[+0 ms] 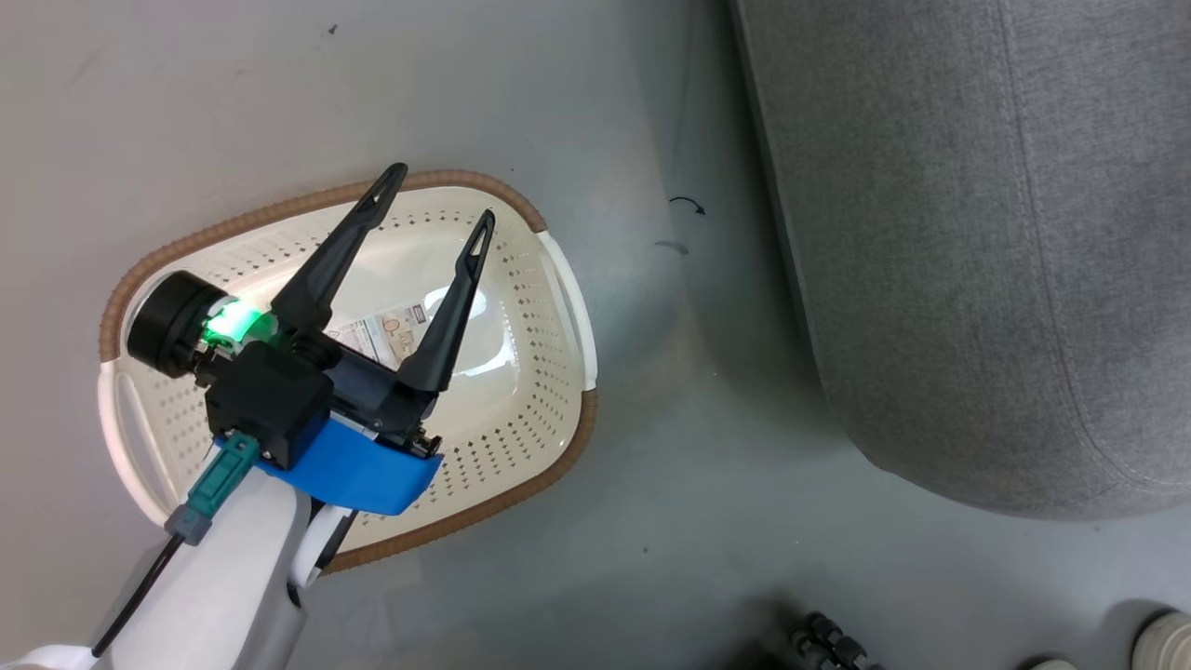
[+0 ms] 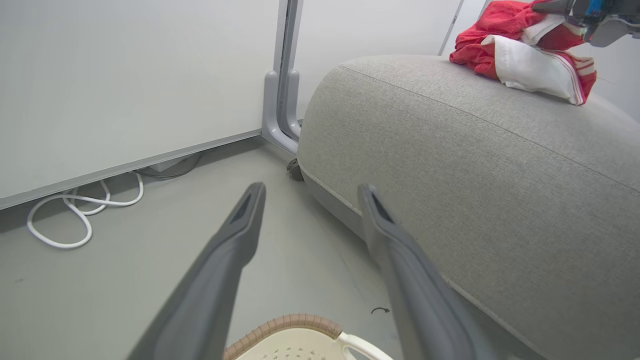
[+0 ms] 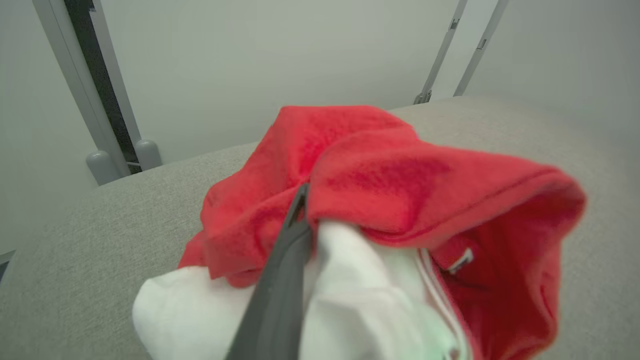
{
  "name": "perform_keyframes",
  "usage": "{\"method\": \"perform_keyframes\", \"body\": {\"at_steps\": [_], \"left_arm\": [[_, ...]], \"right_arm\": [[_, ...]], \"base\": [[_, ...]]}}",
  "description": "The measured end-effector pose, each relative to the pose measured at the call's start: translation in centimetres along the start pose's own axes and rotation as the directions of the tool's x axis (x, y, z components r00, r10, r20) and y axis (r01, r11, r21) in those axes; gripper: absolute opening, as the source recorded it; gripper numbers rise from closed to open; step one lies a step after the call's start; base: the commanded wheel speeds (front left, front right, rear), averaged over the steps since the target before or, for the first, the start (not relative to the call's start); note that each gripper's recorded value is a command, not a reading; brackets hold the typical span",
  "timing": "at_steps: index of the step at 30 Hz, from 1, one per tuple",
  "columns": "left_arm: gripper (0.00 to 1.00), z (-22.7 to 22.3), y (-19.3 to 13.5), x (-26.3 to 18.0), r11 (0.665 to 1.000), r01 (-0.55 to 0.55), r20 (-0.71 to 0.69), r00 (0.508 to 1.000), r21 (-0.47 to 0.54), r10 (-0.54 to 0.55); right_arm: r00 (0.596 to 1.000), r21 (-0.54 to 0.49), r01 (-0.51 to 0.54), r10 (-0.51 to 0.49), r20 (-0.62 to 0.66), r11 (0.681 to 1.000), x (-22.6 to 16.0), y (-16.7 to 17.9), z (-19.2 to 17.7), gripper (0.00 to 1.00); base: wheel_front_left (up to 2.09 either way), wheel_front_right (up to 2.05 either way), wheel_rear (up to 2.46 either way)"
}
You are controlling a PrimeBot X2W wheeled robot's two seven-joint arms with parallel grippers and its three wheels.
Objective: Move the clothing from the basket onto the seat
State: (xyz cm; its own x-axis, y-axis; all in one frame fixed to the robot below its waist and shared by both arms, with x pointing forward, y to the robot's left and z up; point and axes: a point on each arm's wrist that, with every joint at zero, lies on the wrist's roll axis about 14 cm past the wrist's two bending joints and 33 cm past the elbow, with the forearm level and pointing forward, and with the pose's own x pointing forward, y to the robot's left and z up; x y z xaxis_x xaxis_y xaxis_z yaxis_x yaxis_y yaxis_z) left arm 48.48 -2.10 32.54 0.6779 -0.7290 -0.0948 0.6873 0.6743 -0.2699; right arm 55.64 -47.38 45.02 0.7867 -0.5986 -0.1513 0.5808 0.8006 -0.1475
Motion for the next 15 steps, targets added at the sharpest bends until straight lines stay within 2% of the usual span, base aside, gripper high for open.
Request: {"method": "perform_keyframes", "body": {"at_steps": [1,5,15], "left_arm": [[1.00,0.0,0.1,-0.1,1.000,-0.002,-0.002,1.000,0.001,0.002],[1.00,0.4,0.2,-0.2,1.000,-0.011,0.000,1.000,0.011,0.011],[1.00,3.3,-1.0,-0.6,1.000,-0.025,0.027,0.999,0.019,0.024]], "right_arm": [[1.000,-0.006,-0.004,0.004,-0.016,1.000,0.0,0.2,-0.6,1.00],[0.999,-0.014,-0.015,0.014,-0.048,1.000,-0.3,0.4,-1.4,1.00],[0.996,-0.034,-0.083,0.081,-0.049,0.996,-2.9,1.0,-0.7,1.00]], "base": [[0.00,0.00,0.00],[0.00,0.00,0.00],[0.00,0.00,0.00]]}}
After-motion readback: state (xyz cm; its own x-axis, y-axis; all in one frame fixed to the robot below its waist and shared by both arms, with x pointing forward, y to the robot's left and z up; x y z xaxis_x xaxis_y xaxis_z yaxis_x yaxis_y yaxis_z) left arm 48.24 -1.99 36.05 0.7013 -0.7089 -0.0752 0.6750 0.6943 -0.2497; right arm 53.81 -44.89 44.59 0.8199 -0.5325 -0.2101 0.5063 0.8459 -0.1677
